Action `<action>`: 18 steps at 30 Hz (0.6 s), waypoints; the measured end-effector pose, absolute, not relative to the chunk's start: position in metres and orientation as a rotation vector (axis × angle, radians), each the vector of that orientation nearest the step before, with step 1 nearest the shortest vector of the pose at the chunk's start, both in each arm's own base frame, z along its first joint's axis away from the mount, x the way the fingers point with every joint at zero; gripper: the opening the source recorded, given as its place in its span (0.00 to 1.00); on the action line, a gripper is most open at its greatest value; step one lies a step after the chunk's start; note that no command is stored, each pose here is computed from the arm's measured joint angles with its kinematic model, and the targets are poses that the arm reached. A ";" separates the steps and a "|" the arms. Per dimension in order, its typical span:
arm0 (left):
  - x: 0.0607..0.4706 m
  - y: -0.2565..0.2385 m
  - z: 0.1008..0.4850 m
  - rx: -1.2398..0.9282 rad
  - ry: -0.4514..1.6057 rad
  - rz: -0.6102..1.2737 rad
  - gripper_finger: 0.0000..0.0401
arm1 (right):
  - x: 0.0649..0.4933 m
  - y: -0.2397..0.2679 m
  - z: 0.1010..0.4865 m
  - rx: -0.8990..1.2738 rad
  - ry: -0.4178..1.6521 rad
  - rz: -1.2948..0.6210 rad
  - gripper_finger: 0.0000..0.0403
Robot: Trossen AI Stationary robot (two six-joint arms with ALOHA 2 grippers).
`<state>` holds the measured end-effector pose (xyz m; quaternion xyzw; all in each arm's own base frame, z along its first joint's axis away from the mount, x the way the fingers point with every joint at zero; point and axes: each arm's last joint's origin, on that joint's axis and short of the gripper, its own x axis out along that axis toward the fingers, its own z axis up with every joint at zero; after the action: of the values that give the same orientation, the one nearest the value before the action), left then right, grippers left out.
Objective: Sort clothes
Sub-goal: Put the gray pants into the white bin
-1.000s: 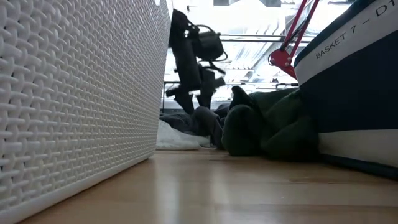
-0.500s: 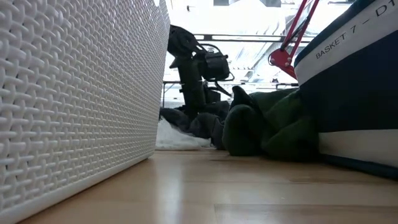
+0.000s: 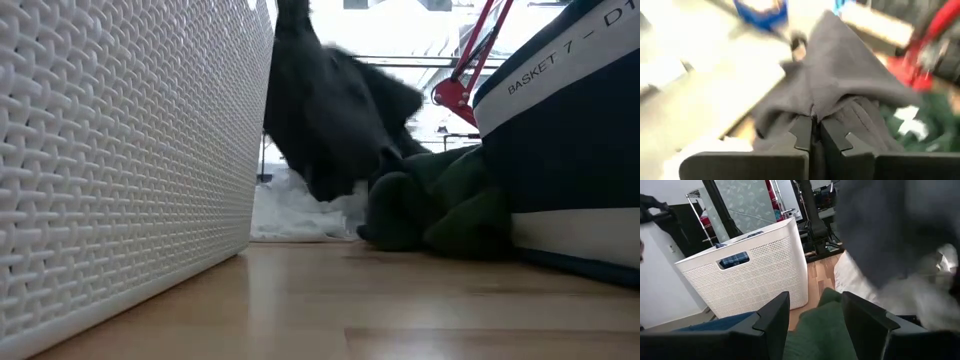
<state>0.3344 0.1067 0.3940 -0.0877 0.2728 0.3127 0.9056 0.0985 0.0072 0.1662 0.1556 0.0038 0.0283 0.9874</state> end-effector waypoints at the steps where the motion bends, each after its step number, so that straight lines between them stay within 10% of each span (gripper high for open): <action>1: 0.319 0.103 0.411 -0.167 0.510 0.647 0.01 | 0.099 0.007 0.166 0.313 0.008 0.057 0.44; 9: 0.211 0.044 0.513 -0.063 0.062 0.454 0.00 | 0.099 0.007 0.166 0.313 0.007 0.057 0.44; 18: 0.121 -0.015 0.568 -0.125 -0.364 -0.234 0.00 | 0.099 0.007 0.166 0.313 0.008 0.057 0.44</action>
<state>0.1212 -0.0151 0.5676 -0.0620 -0.1804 -0.1159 0.9748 0.0985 0.0072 0.1662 0.1556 0.0039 0.0282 0.9874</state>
